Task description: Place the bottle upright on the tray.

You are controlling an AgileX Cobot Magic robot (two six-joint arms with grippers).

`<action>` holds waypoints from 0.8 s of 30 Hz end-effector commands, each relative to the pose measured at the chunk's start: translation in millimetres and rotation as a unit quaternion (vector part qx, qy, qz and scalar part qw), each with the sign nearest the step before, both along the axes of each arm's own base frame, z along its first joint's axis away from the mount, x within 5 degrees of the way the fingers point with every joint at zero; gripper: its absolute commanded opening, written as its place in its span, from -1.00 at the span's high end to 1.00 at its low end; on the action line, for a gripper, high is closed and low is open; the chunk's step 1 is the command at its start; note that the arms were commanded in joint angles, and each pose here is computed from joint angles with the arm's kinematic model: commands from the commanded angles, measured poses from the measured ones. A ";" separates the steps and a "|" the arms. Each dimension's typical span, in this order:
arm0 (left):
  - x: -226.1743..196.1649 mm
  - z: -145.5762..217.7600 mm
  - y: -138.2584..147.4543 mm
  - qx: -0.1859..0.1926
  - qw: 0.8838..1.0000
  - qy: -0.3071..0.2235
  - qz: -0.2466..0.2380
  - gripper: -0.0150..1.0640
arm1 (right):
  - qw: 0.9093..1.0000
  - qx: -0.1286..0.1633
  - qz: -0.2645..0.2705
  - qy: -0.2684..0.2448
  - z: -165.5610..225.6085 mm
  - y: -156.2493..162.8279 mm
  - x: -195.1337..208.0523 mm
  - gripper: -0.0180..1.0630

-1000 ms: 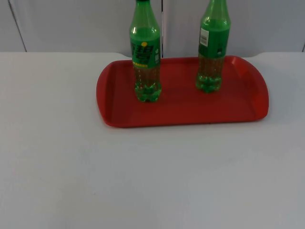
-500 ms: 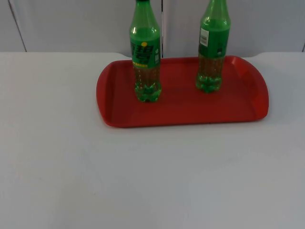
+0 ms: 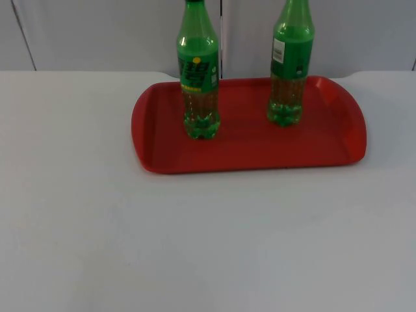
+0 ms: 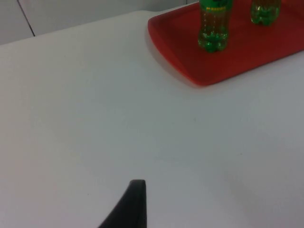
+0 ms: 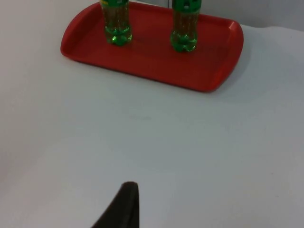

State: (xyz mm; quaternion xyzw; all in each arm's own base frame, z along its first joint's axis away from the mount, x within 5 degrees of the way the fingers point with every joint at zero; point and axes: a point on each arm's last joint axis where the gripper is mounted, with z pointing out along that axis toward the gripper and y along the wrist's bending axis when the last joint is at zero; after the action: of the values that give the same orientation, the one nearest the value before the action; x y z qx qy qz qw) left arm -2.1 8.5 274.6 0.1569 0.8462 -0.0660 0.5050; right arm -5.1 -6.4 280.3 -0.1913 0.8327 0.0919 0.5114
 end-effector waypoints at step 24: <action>0.6 -0.2 0.4 -0.001 1.000 -0.006 0.000 -0.98 | 0.991 0.001 -0.134 -0.002 -0.1 1.7 -1.6 -0.98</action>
State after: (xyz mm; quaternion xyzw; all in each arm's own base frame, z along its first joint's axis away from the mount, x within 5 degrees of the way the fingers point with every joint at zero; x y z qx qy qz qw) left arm -2.1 8.5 274.6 0.1569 0.8462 -0.0660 0.5050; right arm -6.5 -4.9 280.3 -0.0803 0.8506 0.0277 0.5188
